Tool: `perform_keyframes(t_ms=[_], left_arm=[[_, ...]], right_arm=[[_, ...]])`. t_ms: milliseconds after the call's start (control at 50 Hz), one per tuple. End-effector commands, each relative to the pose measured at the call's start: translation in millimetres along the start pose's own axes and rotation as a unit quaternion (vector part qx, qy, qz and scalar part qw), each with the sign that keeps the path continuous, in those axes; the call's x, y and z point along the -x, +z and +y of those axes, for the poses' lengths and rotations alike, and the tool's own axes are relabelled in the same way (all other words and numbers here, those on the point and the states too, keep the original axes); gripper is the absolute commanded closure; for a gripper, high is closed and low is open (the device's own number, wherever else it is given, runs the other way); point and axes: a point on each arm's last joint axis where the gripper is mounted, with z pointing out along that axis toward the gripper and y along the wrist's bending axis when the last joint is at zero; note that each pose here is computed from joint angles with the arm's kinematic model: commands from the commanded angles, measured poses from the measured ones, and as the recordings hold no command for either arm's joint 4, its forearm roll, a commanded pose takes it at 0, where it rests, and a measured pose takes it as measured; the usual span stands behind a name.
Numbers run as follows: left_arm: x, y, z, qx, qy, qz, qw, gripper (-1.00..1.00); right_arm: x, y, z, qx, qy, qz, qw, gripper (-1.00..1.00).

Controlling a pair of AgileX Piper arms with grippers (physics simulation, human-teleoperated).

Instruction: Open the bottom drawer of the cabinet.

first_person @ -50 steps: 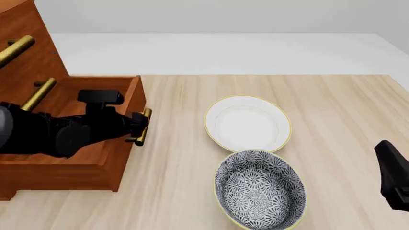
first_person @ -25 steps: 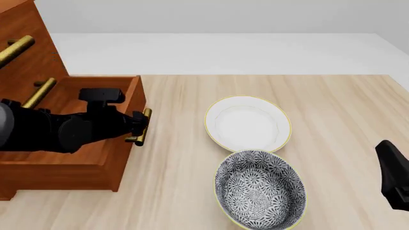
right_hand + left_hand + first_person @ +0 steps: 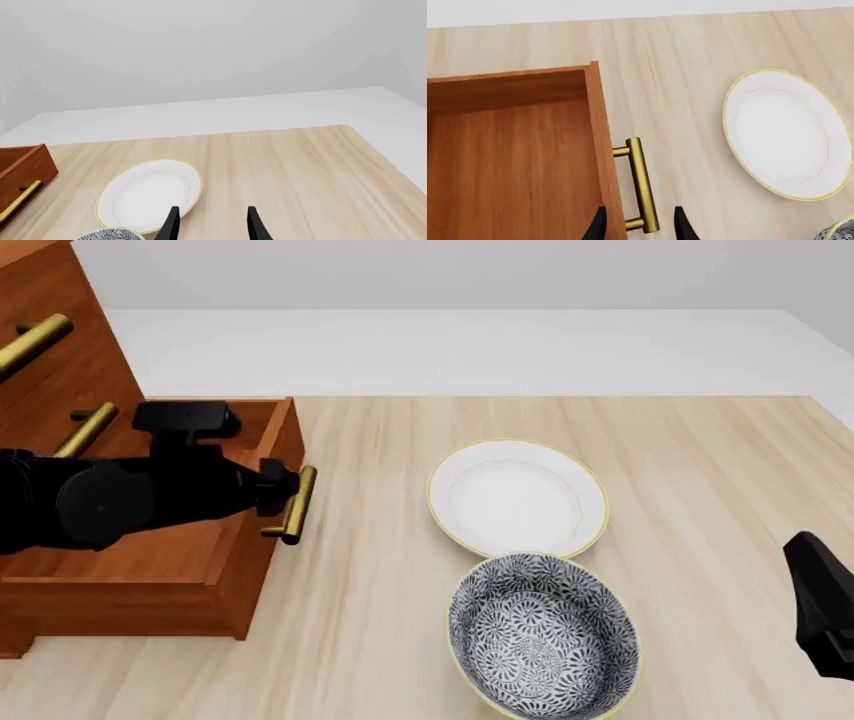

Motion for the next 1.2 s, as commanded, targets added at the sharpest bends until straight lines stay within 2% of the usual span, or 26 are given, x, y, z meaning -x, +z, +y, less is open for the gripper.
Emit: perform_keyframes(t_ms=[20, 180, 320, 420, 460, 560, 840, 1080, 1200], left_arm=[[23.9, -38.5, -17.9, -0.031, 0.068, -0.051, 0.9959, -1.0], [28.9, -60.3, -16.8, -0.031, 0.069, -0.063, 0.9952, -1.0], [33.3, -91.1, -18.3, -0.038, 0.072, -0.088, 0.9928, -1.0], [33.3, -111.8, -16.7, -0.037, 0.094, -0.11, 0.9889, -1.0], [31.7, -117.2, -18.0, -0.042, 0.089, -0.109, 0.9891, -1.0], [28.3, -137.7, -15.8, -0.04, 0.11, -0.131, 0.9844, -1.0], [11.9, -190.8, -12.2, -0.056, 0.113, -0.187, 0.9744, -1.0], [-6.8, -219.6, -6.9, -0.065, 0.113, -0.216, 0.9677, -1.0], [-16.8, -238.8, -3.0, -0.066, 0.115, -0.227, 0.9649, -1.0]], right_arm=[[0.2, 0.0, 0.1, 0.001, 0.002, -0.001, 1.0, -1.0], [0.5, 0.0, 0.3, 0.003, 0.002, -0.002, 1.0, -1.0], [0.7, 0.0, 0.7, 0.006, 0.002, -0.005, 1.0, -1.0], [0.8, 0.0, 0.7, 0.006, 0.002, -0.005, 1.0, -1.0], [0.8, 0.0, 0.7, 0.006, 0.002, -0.005, 1.0, -1.0], [0.8, 0.0, 0.9, 0.008, 0.001, -0.005, 1.0, -1.0], [6.7, -0.5, 2.3, 0.017, 0.001, -0.015, 0.9998, -1.0], [48.3, -8.8, 7.8, 0.04, -0.013, -0.028, 0.9987, -1.0], [79.2, -20.1, 10.7, 0.055, -0.032, -0.027, 0.9976, -1.0]])
